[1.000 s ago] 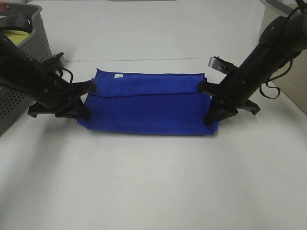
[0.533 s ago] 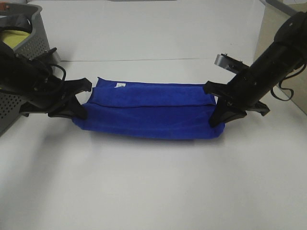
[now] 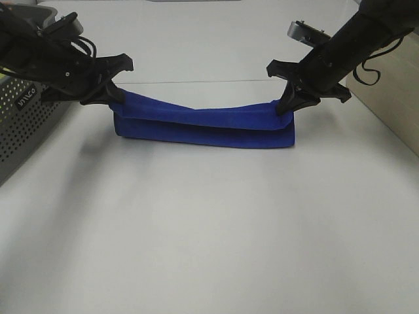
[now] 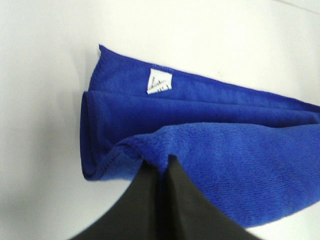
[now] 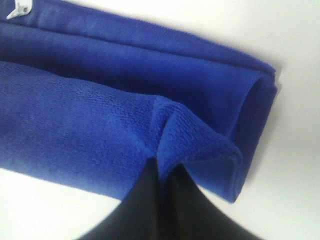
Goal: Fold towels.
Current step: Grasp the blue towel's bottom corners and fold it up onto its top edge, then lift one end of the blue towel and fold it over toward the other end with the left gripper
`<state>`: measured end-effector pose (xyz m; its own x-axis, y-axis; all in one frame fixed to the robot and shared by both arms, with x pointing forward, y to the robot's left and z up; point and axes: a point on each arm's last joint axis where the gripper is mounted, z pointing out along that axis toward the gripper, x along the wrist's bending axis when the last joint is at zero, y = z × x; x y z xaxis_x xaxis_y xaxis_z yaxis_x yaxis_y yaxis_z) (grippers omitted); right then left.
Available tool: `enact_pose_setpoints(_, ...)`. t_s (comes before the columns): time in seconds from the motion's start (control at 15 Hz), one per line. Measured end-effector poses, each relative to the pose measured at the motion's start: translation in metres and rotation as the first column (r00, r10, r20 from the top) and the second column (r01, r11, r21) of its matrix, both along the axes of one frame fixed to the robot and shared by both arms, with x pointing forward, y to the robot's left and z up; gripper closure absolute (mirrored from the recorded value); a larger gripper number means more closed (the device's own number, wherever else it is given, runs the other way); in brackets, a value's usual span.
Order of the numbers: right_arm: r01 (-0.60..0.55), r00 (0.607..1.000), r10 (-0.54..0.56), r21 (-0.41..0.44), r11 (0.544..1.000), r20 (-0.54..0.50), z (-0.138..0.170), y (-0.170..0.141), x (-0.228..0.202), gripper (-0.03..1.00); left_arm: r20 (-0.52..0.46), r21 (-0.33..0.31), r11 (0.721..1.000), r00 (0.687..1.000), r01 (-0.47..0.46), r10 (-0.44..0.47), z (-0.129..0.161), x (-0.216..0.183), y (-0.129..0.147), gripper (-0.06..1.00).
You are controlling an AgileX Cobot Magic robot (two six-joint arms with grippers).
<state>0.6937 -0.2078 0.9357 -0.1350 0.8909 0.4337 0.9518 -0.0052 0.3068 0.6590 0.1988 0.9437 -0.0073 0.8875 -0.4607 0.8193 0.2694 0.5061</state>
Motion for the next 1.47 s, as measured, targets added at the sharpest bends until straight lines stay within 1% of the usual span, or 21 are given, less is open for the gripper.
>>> enact_pose_setpoints(0.07,0.014,1.000,-0.014,-0.009,1.000,-0.002,-0.007,0.000,0.008,0.97,0.014,0.007,1.000,1.000,-0.013,0.013,-0.006,0.009,0.000,0.94)
enact_pose_setpoints(0.27,0.046,0.999,-0.045,-0.043,0.998,0.001,-0.026,-0.002,0.024,0.97,0.004,0.011,1.000,1.000,-0.016,0.016,-0.026,0.029,-0.004,0.94)
enact_pose_setpoints(0.4,0.052,0.999,-0.052,-0.055,0.997,-0.007,-0.040,-0.003,0.027,0.97,-0.029,0.017,1.000,0.999,-0.015,0.015,-0.044,0.032,-0.004,0.94)
enact_pose_setpoints(0.6,0.067,0.997,-0.069,-0.056,0.996,-0.021,-0.047,-0.003,0.027,0.97,-0.044,0.019,1.000,0.999,-0.014,0.015,-0.051,0.032,-0.004,0.91)
enact_pose_setpoints(0.67,0.073,0.997,-0.074,-0.055,0.996,-0.026,-0.047,-0.003,0.027,0.93,-0.044,0.019,1.000,0.999,-0.014,0.015,-0.051,0.032,-0.004,0.86)
enact_pose_setpoints(0.73,0.071,0.997,-0.073,-0.053,0.996,-0.033,-0.048,-0.003,0.027,0.84,-0.041,0.017,1.000,0.999,-0.015,0.016,-0.050,0.032,-0.004,0.75)
enact_pose_setpoints(0.8,0.067,0.996,-0.069,-0.044,0.997,-0.051,-0.048,-0.002,0.025,0.70,-0.044,0.011,1.000,0.999,-0.017,0.018,-0.050,0.032,-0.005,0.63)
enact_pose_setpoints(0.93,0.056,0.995,-0.058,-0.028,0.998,-0.084,-0.047,-0.001,0.022,0.36,-0.049,0.007,1.000,0.999,-0.015,0.015,-0.050,0.032,-0.005,0.35)
enact_pose_setpoints(1.0,0.049,0.994,-0.051,-0.025,0.999,-0.094,-0.044,0.000,0.021,0.26,-0.048,0.003,1.000,0.999,-0.013,0.013,-0.048,0.031,-0.006,0.27)
enact_pose_setpoints(1.07,0.040,0.995,-0.042,-0.025,0.999,-0.093,-0.038,0.000,0.020,0.22,-0.044,-0.003,1.000,0.999,-0.008,0.008,-0.043,0.031,-0.006,0.21)
enact_pose_setpoints(1.13,0.029,0.996,-0.032,-0.030,0.999,-0.084,-0.029,-0.001,0.018,0.20,-0.027,-0.008,1.000,1.000,-0.006,0.006,-0.034,0.030,-0.006,0.18)
enact_pose_setpoints(1.2,0.012,0.997,-0.016,-0.050,0.999,-0.082,-0.016,-0.002,0.015,0.20,-0.024,-0.013,1.000,1.000,-0.006,0.006,-0.031,0.031,-0.006,0.17)
enact_pose_setpoints(1.33,-0.006,0.995,-0.002,-0.082,0.997,-0.096,-0.009,-0.005,0.011,0.19,-0.035,-0.019,1.000,0.999,-0.009,0.008,-0.033,0.031,-0.007,0.16)
enact_pose_setpoints(1.47,-0.031,0.993,0.016,-0.126,0.992,-0.120,-0.011,-0.008,0.008,0.19,-0.060,-0.020,1.000,0.998,0.018,-0.019,-0.039,0.036,-0.007,0.16)
